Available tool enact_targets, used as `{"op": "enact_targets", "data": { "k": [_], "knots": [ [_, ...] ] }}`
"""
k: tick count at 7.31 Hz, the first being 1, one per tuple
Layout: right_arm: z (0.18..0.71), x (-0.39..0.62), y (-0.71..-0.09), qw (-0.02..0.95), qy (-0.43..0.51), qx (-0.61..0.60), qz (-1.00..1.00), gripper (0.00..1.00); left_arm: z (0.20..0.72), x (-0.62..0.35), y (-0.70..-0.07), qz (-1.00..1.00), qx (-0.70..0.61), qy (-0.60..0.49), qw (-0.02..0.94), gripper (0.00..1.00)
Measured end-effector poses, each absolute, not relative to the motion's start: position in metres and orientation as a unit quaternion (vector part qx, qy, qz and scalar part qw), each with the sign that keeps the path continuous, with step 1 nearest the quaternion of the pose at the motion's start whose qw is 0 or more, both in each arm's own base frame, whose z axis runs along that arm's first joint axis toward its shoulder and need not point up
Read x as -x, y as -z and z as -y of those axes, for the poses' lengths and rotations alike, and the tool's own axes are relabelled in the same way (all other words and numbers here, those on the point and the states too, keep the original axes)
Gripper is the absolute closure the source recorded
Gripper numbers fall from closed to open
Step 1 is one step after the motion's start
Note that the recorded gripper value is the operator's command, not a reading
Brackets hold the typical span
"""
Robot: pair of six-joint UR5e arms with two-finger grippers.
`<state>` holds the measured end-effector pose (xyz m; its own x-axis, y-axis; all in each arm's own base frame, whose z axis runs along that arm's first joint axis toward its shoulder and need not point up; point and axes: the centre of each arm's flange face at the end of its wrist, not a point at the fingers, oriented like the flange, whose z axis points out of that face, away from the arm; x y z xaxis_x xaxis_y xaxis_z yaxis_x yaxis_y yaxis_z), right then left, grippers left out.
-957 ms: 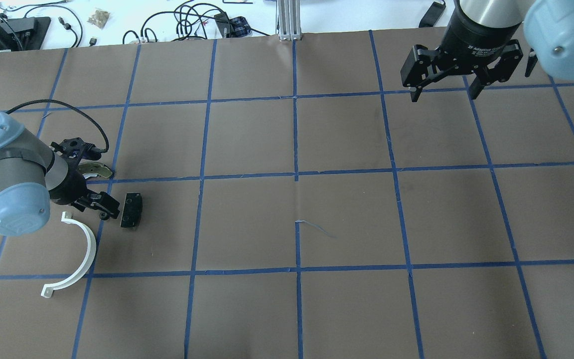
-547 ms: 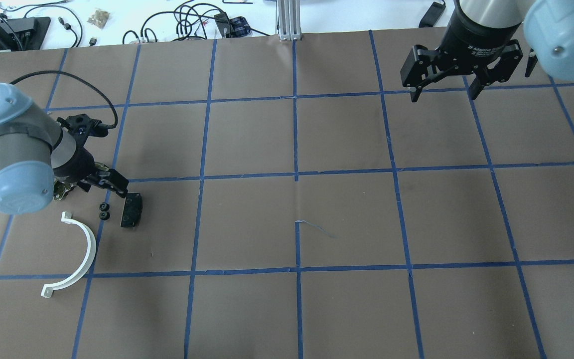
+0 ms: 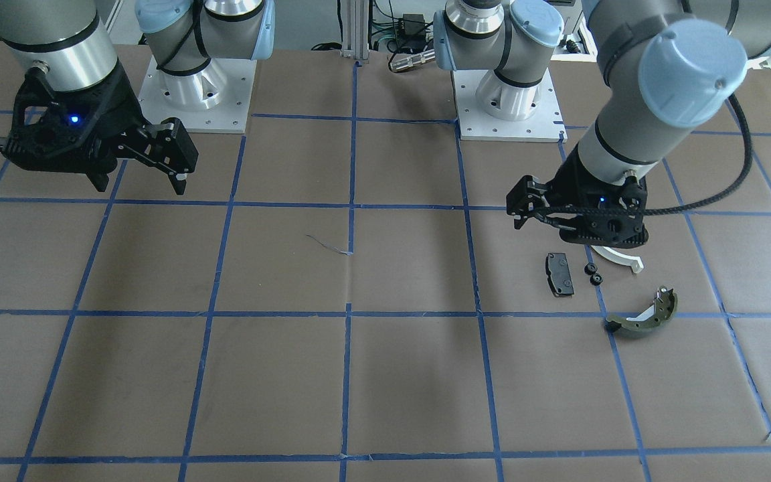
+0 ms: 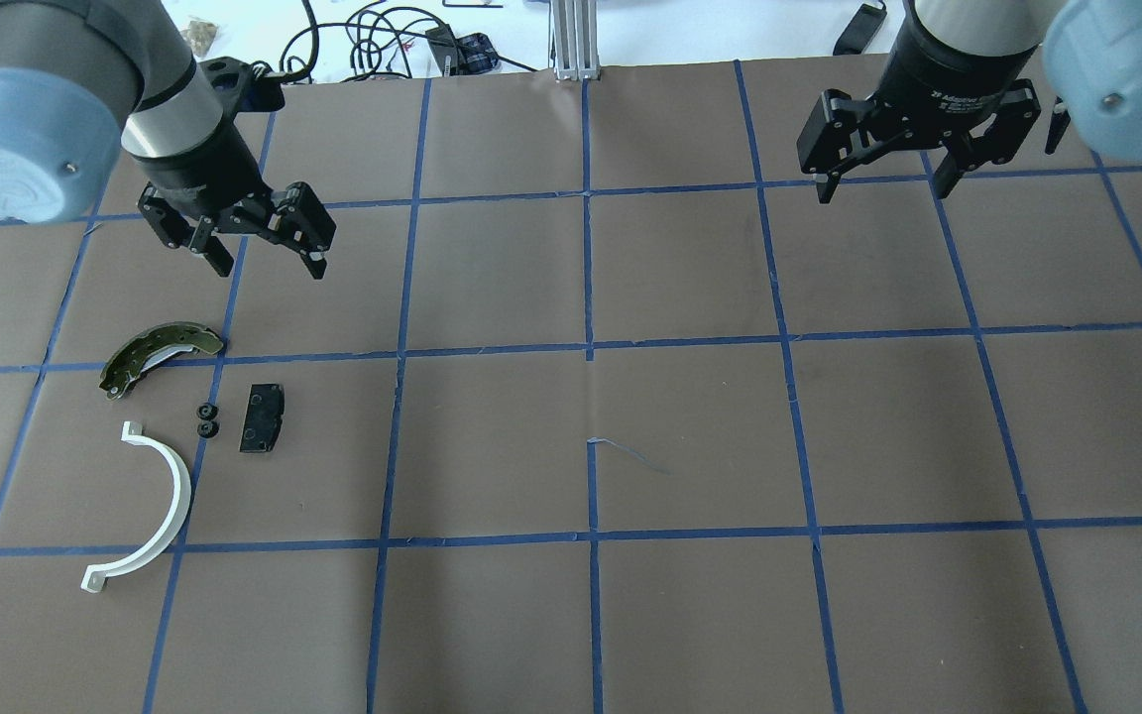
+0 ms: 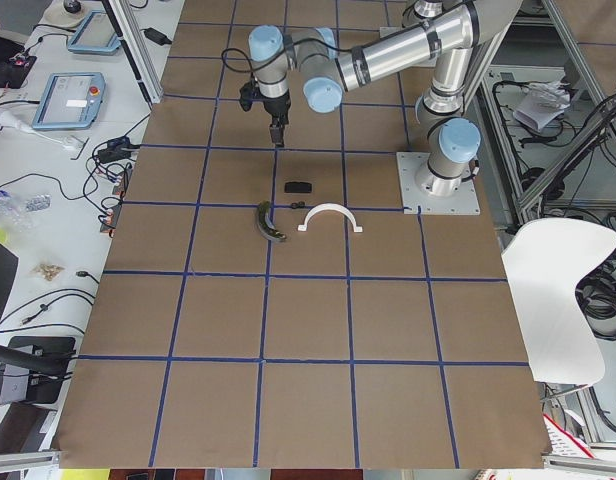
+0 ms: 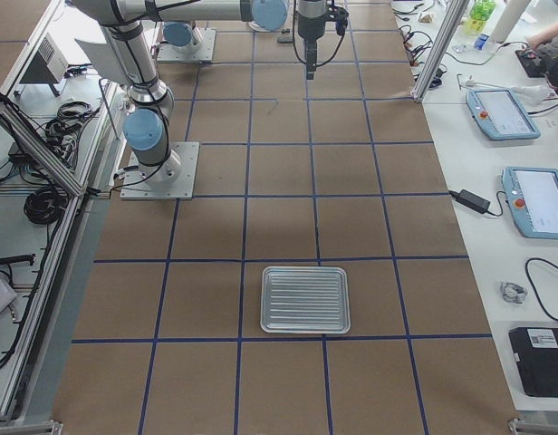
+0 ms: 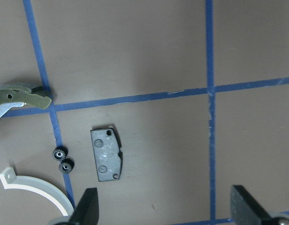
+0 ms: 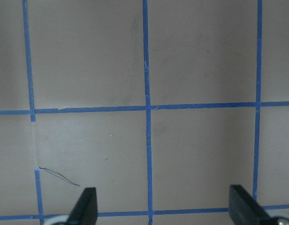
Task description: Place bearing gear from tray to pile
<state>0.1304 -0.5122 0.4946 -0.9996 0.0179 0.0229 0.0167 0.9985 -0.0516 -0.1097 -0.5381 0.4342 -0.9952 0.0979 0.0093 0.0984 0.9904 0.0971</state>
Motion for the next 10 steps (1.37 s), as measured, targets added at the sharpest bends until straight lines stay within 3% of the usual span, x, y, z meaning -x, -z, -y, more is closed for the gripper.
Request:
{"op": "enact_targets", "data": {
  "k": [4, 10],
  "knots": [
    [0.512, -0.13, -0.495, 0.012, -0.026, 0.009, 1.0, 0.0, 0.502, 0.157, -0.495, 0.997, 0.08, 0.01, 0.003, 0.0],
    [0.512, -0.131, -0.494, 0.007, -0.024, 0.009, 1.0, 0.0, 0.497, 0.157, -0.501, 0.997, 0.079, 0.003, 0.001, 0.0]
  ]
}}
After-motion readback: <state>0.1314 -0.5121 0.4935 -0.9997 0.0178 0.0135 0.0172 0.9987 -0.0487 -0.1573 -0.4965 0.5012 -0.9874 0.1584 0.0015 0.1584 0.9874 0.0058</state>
